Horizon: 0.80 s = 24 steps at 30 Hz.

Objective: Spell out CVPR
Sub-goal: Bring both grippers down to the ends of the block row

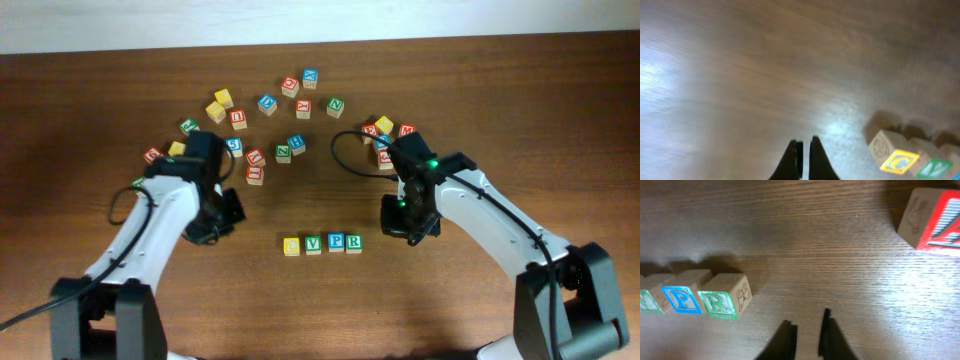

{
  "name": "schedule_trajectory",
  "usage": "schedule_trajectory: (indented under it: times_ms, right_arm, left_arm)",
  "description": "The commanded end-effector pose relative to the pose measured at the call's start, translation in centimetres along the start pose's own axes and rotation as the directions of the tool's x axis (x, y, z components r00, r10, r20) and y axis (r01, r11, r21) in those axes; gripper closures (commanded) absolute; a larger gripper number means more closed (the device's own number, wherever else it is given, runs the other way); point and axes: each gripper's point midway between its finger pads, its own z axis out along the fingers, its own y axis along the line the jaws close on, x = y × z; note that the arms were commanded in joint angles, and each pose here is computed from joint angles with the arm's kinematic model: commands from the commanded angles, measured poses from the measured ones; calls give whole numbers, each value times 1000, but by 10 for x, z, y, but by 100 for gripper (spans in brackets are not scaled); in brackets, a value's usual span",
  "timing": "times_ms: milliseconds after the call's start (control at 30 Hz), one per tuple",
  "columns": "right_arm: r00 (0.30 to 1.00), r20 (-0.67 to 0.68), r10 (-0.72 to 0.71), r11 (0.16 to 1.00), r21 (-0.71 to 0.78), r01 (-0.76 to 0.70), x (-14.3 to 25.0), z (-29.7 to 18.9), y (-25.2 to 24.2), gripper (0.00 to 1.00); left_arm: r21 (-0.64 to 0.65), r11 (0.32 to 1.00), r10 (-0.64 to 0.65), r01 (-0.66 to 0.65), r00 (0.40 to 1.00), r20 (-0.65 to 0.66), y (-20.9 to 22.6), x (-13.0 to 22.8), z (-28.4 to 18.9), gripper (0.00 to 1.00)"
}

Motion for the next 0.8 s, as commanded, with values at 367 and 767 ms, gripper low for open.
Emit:
schedule_trajectory:
  times_ms: [367, 767]
  right_arm:
    - [996, -71, 46, 998, -32, -48, 8, 41, 0, 96]
    - [998, -63, -9, 997, -75, 4, 18, 54, 20, 96]
  left_arm:
    - [44, 978, 209, -204, 965, -160, -49, 55, 67, 100]
    - [112, 970, 232, -215, 957, -176, -66, 61, 73, 100]
